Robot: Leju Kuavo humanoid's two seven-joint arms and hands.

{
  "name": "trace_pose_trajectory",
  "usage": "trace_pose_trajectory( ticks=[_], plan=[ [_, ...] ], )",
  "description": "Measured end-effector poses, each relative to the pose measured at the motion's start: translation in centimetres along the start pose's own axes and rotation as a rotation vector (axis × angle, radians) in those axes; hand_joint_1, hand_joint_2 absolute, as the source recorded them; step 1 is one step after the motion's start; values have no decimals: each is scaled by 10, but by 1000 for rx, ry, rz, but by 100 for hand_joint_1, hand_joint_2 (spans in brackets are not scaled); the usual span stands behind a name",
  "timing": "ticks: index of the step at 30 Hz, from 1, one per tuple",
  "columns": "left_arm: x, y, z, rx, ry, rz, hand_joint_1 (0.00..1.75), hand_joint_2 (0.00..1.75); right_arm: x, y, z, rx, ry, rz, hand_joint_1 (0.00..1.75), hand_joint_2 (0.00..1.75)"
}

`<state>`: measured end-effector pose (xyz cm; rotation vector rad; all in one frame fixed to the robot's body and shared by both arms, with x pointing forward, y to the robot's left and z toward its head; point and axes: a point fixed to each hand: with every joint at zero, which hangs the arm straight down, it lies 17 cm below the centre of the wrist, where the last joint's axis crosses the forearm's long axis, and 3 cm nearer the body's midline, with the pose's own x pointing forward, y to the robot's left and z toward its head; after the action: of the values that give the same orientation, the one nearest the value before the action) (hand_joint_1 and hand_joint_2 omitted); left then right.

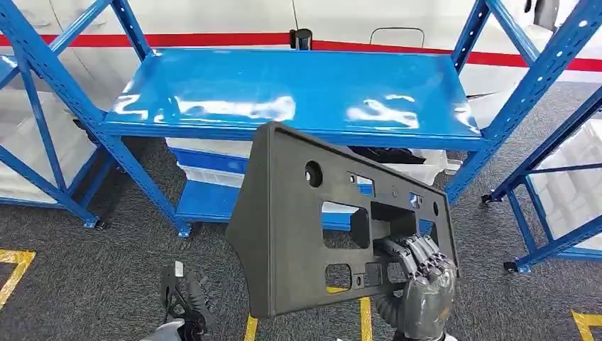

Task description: Take the parts from the cabinet and place them on the table.

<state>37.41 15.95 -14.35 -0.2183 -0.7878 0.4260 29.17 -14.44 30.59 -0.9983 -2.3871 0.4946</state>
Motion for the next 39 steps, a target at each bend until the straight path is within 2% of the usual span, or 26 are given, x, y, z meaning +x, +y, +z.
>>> trace_pose_trajectory(
  ticks=[13, 39],
  plan=[
    [-3, 42, 1, 13, 2, -67, 0, 0, -11, -7, 11, 12, 27, 40, 175, 175],
    [-9, 63, 4, 36, 11, -68, 0, 0, -21, -12, 15, 4, 34, 42, 175, 175]
  ],
)
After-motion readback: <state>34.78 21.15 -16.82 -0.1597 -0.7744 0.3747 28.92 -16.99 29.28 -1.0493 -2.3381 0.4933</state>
